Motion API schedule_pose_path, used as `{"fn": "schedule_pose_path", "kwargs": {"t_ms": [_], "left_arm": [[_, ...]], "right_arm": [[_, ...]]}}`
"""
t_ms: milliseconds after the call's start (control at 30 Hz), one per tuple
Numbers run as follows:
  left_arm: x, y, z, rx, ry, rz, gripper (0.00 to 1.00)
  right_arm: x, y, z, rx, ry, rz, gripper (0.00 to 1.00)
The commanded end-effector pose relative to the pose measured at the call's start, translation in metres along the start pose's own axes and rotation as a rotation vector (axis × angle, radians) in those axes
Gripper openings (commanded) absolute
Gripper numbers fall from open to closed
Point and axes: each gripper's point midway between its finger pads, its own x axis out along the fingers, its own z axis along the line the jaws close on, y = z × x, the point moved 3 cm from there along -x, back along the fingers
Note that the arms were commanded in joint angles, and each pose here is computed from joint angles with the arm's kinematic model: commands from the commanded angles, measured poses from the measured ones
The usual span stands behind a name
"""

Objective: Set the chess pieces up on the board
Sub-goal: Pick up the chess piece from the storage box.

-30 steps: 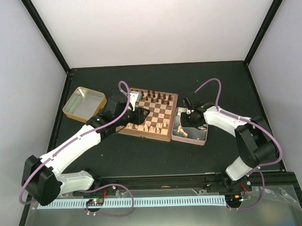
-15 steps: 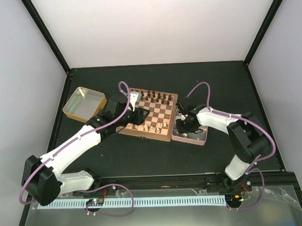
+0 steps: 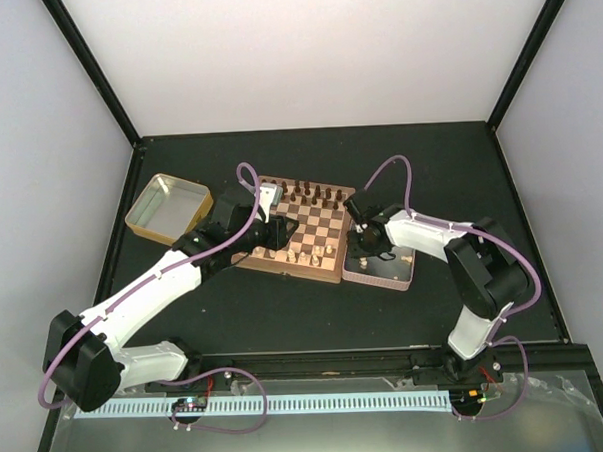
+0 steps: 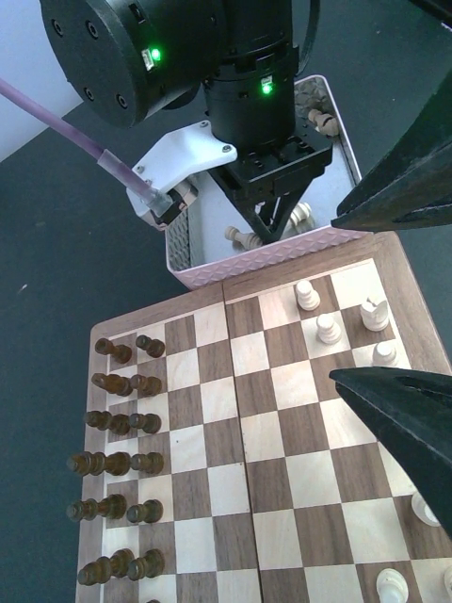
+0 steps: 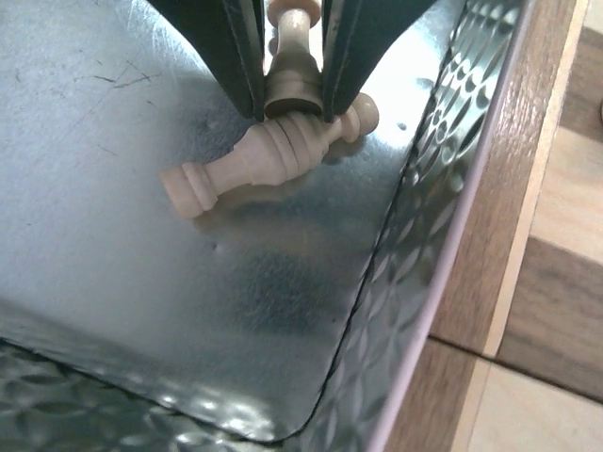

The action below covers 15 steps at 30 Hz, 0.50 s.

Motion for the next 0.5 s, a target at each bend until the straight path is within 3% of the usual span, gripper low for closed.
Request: {"fn": "schedule_pose_path", "kwargs": {"t_ms": [0, 100, 167, 233, 367, 467], "left_arm": [[-0.004, -0.007, 0.002, -0.003, -0.009, -0.031, 0.41], [-0.004, -0.006, 0.001, -0.003, -0.007, -0.028, 0.41], [-0.004, -0.006, 0.001, -0.002, -0.005, -0.028, 0.41], [-0.005, -0.006, 0.001, -0.003, -0.005, -0.032, 0.41], [-0.005, -0.005, 0.001, -0.004, -0.005, -0.033, 0.41], [-0.005, -0.005, 0.001, -0.003, -0.004, -0.032, 0.41]], "right_arm": [[0.005, 0.0, -0.008, 0.022, 0.053, -0.021, 0.09], [0.001, -0.001, -0.005, 0.022, 0.022, -0.039, 0.11], [0.003, 0.003, -0.003, 0.018, 0.012, -0.012, 0.24], [0.01, 0.01, -0.004, 0.018, 0.013, 0.026, 0.28], [0.021, 0.018, -0.009, 0.029, 0.052, 0.07, 0.28], [0.019, 0.012, -0.009, 0.039, 0.051, 0.039, 0.22]]}}
